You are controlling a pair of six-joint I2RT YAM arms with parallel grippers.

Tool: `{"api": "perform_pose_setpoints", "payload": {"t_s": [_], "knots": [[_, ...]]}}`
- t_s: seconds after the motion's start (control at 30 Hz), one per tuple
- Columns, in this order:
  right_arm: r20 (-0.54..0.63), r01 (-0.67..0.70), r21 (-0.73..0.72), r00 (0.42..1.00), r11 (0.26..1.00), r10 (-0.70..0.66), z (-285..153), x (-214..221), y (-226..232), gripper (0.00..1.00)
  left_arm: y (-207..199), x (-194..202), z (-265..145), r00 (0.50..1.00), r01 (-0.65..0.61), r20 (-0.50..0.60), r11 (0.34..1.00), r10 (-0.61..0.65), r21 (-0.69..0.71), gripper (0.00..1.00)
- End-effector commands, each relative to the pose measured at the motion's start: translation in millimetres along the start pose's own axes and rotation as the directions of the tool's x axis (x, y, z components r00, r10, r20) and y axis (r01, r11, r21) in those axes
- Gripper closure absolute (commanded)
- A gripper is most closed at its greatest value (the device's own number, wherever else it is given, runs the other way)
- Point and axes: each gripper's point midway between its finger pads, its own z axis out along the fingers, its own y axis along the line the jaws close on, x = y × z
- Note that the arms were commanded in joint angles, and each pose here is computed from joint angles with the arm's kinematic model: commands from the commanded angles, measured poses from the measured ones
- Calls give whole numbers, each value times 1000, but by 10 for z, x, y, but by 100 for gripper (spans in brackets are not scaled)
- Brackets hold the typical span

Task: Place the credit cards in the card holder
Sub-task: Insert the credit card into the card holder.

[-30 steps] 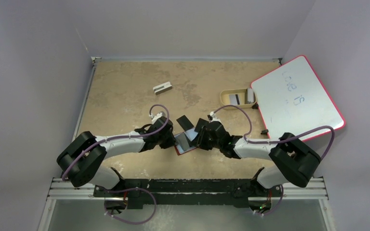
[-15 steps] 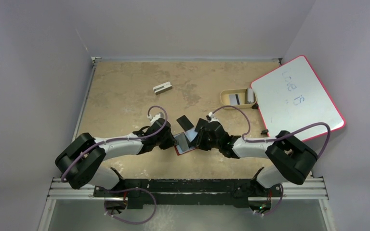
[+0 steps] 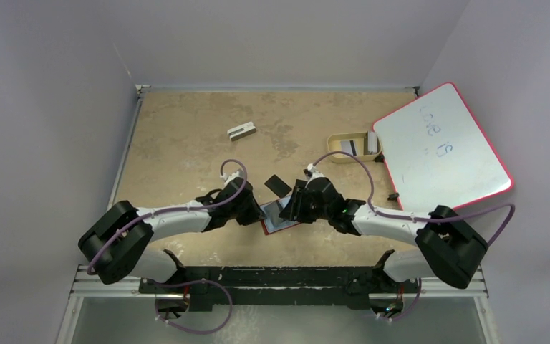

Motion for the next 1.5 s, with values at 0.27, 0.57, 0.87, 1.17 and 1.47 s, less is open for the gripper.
{"api": "perform_pose_setpoints", "payload": {"t_s": [0.27,0.57,0.87,1.17,1.47], "knots": [[8,80,-2,997,997,-80,46,-166,147,55,-53,48,-67,999,36,-16,999,-35,41,87],[11,107,46,994,993,-108,62,-177,35,50,-103,107,-66,997,63,-44,995,-59,83,87],[-3,110,-3,994,994,-110,260,-129,70,52,-62,152,-26,996,76,-58,994,-71,83,87],[-23,76,-74,997,994,-77,274,-35,153,70,-70,115,-51,997,74,-42,994,-70,78,88],[-70,68,-89,995,994,-75,326,77,173,72,24,-32,-180,999,32,29,999,-32,-1,88]]}}
